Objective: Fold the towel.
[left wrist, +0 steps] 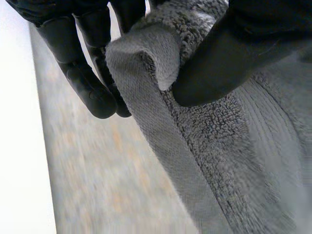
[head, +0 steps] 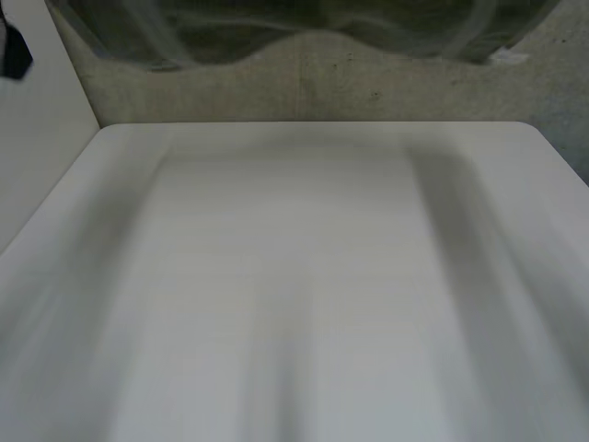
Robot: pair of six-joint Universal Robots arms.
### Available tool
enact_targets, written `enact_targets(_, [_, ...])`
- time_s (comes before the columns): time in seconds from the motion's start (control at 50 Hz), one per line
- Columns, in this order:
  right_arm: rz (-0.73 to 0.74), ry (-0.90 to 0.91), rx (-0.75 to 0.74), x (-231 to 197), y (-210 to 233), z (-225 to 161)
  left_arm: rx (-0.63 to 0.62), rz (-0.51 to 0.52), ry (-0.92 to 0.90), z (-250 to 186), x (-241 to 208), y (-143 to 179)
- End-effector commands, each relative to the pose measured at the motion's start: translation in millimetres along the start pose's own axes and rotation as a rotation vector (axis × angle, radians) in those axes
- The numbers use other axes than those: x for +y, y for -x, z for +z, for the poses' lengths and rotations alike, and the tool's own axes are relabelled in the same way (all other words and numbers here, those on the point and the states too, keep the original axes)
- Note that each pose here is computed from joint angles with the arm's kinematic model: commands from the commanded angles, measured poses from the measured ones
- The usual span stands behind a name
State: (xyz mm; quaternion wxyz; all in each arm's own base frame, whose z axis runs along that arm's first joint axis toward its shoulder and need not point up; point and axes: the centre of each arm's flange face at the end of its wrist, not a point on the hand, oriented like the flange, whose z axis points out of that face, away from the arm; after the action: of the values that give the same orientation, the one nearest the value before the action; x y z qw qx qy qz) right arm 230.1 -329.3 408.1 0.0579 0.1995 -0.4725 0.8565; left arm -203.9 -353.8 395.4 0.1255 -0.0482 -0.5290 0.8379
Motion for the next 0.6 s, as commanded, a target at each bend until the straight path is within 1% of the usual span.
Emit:
enact_targets(0.02, [0.066,0.431,-0.380,78,55,-57,0.007,0.009,0.368,-44,104,7])
enact_targets(0.04, [0.066,0.431,-0.380,78,56,-58,0.007,0.009,0.369,-44,104,7])
enact_targets(0.06, [0.070,0.461,-0.394,87,60,-66,0.022,0.021,0.429,-54,123,9])
enact_targets(0.08, [0.070,0.461,-0.394,88,60,-66,0.022,0.021,0.429,-54,124,9])
enact_targets(0.12, [0.063,0.495,-0.412,104,67,-78,0.071,0.071,0.533,-74,158,8])
enact_targets(0.14, [0.063,0.495,-0.412,104,67,-78,0.071,0.071,0.534,-74,158,8])
enact_targets(0.18, [0.044,0.549,-0.428,126,71,-91,0.106,0.154,0.611,-92,181,9])
enact_targets(0.2, [0.044,0.550,-0.428,126,71,-91,0.106,0.155,0.612,-92,181,9])
enact_targets(0.22, [0.037,0.586,-0.446,138,74,-99,0.123,0.198,0.645,-100,191,10])
enact_targets(0.24, [0.037,0.587,-0.446,138,74,-100,0.123,0.199,0.646,-101,191,10])
enact_targets(0.28, [0.015,0.645,-0.491,155,83,-115,0.148,0.268,0.707,-115,206,14])
enact_targets(0.3, [0.015,0.646,-0.491,155,83,-115,0.148,0.268,0.707,-115,206,14])
enact_targets(0.34, [-0.012,0.683,-0.516,164,86,-126,0.162,0.302,0.738,-124,211,15])
enact_targets(0.46, [-0.031,0.702,-0.499,170,78,-128,0.156,0.307,0.762,-132,211,19])
enact_targets(0.52, [-0.037,0.698,-0.465,169,67,-123,0.130,0.313,0.743,-129,201,26])
enact_targets(0.56, [-0.046,0.681,-0.431,161,54,-119,0.105,0.318,0.719,-128,186,32])
enact_targets(0.6, [-0.047,0.674,-0.418,157,49,-117,0.093,0.318,0.711,-128,180,34])
